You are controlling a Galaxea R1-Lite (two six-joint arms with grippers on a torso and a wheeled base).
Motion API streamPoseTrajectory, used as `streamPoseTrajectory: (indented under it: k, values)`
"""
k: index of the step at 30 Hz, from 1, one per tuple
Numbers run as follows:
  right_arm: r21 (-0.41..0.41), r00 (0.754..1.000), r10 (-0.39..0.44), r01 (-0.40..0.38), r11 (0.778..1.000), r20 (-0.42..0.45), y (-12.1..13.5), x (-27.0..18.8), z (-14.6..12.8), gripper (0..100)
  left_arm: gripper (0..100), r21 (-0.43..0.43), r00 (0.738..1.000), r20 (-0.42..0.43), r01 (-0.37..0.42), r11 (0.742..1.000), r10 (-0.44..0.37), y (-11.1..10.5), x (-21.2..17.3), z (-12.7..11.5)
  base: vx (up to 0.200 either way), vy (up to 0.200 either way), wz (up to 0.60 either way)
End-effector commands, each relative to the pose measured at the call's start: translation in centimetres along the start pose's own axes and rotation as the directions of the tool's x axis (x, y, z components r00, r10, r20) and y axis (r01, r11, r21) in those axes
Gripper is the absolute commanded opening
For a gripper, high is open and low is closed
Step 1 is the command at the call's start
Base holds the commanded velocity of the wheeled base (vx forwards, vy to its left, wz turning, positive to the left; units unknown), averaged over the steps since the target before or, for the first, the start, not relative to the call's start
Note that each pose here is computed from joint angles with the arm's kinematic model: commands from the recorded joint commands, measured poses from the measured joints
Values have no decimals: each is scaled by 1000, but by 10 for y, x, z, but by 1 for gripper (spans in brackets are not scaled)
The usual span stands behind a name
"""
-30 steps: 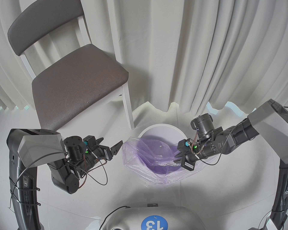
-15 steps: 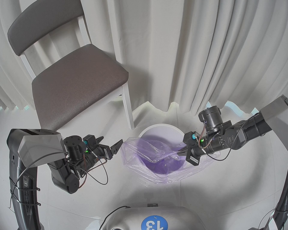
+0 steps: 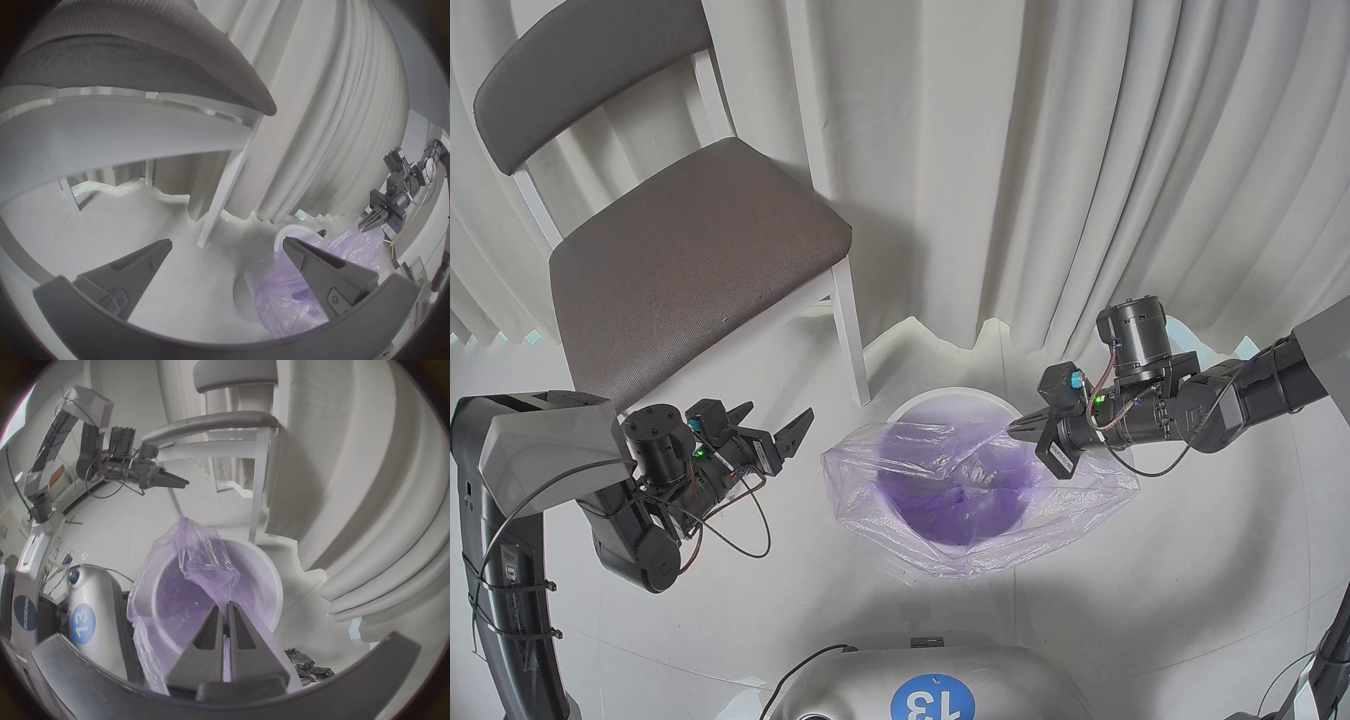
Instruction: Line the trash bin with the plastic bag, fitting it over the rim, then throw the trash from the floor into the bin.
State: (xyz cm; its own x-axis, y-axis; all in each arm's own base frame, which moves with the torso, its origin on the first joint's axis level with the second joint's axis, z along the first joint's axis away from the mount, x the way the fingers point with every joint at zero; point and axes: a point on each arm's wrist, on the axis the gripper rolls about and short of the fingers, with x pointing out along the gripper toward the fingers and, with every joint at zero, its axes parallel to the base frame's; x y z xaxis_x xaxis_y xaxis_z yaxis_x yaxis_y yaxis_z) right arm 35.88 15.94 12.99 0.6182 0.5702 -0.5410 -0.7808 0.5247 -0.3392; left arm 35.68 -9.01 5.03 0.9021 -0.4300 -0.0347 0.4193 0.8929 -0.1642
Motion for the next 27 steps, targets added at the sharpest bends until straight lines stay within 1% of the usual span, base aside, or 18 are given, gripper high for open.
streamPoseTrajectory:
  k: [1, 4, 11, 14, 20, 24, 27]
  values:
    - [33, 999, -20, 19, 999, 29, -2, 6, -1, 0, 100, 3, 1000, 24, -4, 1000, 4, 1, -3, 9, 0, 0, 0]
    - [51, 998, -42, 39, 998, 57, -6, 7, 2, 0, 100, 3, 1000, 25, -4, 1000, 4, 1, -2, 9, 0, 0, 0]
    - [104, 993, -76, 67, 992, 87, -13, 9, 2, 0, 100, 3, 1000, 25, -4, 1000, 4, 1, -2, 9, 0, 0, 0]
    - [113, 986, -105, 91, 989, 133, -17, 11, 6, 0, 100, 3, 1000, 24, -4, 1000, 4, 1, -2, 9, 0, 0, 0]
    - [153, 977, -131, 106, 983, 166, -22, 19, 8, 0, 100, 6, 1000, 28, -13, 1000, 12, 2, -1, 8, 0, 0, 0]
    - [155, 969, -148, 118, 981, 199, -23, 27, 10, 0, 100, 7, 999, 30, -12, 1000, 12, 1, 0, 9, 0, 0, 0]
    - [157, 966, -161, 130, 979, 205, -26, 32, 10, 0, 100, 6, 999, 30, -15, 1000, 15, 2, -1, 9, 0, 0, 0]
